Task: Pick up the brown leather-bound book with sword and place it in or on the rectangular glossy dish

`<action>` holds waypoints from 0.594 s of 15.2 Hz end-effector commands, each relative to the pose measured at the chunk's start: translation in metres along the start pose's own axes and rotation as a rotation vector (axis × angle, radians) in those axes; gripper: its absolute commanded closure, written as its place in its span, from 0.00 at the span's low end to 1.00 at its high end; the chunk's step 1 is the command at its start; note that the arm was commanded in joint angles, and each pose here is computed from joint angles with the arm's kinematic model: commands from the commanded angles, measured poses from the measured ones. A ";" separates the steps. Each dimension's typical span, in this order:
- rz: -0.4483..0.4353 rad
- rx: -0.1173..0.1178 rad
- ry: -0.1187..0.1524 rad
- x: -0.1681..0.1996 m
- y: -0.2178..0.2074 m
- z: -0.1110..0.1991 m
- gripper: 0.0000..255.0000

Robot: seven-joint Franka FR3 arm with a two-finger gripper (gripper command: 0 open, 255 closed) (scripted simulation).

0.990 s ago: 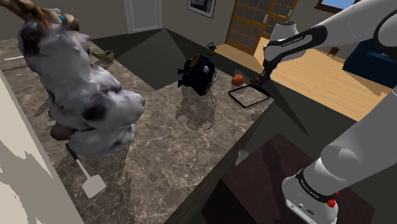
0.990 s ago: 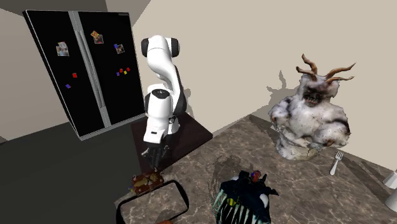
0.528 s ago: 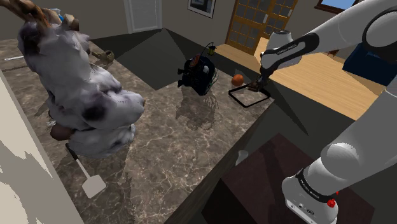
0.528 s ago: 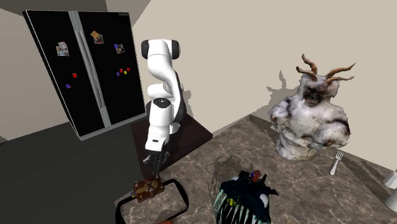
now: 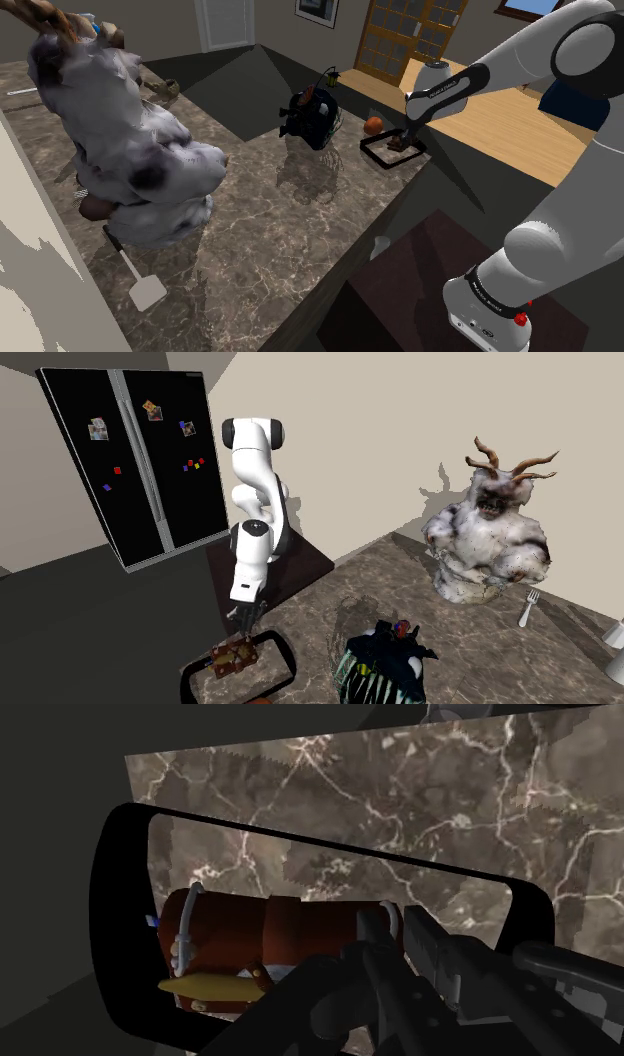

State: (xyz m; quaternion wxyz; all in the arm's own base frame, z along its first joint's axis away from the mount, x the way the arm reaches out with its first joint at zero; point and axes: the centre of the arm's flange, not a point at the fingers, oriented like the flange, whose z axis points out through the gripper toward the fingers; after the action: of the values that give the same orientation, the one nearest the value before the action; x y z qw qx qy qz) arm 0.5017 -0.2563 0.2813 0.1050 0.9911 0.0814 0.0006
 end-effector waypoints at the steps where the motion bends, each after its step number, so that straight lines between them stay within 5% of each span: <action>1: 0.000 -0.001 0.001 0.000 -0.001 0.002 1.00; 7: 0.000 -0.001 0.001 0.000 -0.001 0.002 1.00; 8: 0.000 -0.001 0.001 0.000 -0.001 0.002 0.00; 9: 0.000 -0.001 0.001 0.000 -0.001 0.002 0.00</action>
State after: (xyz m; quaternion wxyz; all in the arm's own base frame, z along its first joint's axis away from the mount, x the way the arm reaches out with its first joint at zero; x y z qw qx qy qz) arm 0.5017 -0.2562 0.2788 0.1053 0.9911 0.0814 0.0011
